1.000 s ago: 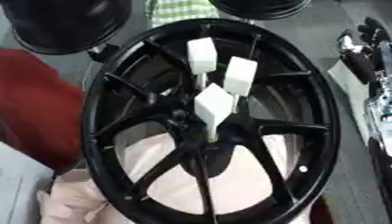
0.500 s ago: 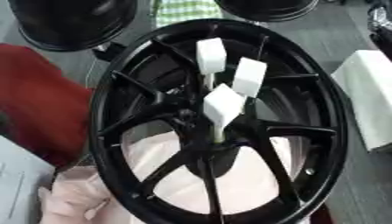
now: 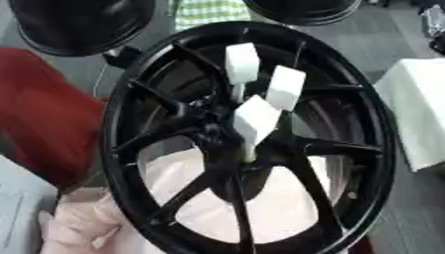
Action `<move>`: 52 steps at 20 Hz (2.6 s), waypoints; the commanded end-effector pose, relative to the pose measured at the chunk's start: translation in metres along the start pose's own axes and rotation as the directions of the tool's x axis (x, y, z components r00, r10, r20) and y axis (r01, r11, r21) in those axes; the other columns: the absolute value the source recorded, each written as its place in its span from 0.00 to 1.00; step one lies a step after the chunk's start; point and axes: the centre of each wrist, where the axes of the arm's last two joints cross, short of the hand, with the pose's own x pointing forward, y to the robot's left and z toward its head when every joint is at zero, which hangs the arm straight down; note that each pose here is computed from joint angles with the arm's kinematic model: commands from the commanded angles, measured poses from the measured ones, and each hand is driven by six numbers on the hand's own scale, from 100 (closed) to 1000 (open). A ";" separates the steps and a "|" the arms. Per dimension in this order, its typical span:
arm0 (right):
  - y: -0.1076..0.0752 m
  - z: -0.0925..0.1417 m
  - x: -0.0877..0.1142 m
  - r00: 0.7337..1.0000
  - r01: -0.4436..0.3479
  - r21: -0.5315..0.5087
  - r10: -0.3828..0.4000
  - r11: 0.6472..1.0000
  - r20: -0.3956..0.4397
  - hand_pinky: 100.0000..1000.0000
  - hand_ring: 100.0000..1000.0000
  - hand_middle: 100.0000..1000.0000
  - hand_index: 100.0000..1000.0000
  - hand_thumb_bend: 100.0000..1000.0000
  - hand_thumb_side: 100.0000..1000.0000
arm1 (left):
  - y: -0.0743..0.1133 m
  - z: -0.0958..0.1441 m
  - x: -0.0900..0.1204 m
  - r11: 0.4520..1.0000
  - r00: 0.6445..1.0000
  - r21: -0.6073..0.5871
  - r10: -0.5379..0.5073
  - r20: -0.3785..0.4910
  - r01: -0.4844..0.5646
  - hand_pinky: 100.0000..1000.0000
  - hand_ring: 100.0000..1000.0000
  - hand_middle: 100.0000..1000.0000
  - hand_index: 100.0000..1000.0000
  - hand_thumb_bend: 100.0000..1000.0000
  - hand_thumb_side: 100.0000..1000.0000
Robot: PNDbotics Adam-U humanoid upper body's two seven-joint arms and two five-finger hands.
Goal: Pull the pin out of the wheel hub.
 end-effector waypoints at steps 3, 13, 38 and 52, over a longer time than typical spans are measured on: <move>-0.015 -0.012 0.016 0.967 -0.219 0.180 0.189 0.959 0.169 0.95 1.00 0.88 0.91 0.00 0.04 | 0.012 0.004 0.016 0.996 0.996 -0.014 -0.090 0.013 0.090 0.50 0.53 0.43 0.68 0.00 0.71; -0.055 -0.040 0.046 0.792 -0.585 0.426 0.371 0.690 0.485 0.94 1.00 0.87 0.89 0.00 0.19 | 0.014 0.010 0.017 0.992 0.992 -0.012 -0.123 0.008 0.123 0.50 0.53 0.43 0.68 0.00 0.70; -0.065 -0.063 0.077 0.695 -0.686 0.552 0.203 0.474 0.689 0.95 1.00 0.92 0.95 0.00 0.36 | 0.014 0.006 0.018 0.990 0.991 -0.053 -0.131 0.001 0.131 0.50 0.53 0.43 0.68 0.00 0.72; -0.059 -0.066 0.082 0.652 -0.728 0.531 0.197 0.433 0.732 0.95 0.99 0.85 0.91 0.11 0.46 | 0.014 0.004 0.019 0.988 0.990 -0.064 -0.138 0.002 0.138 0.50 0.53 0.43 0.68 0.00 0.73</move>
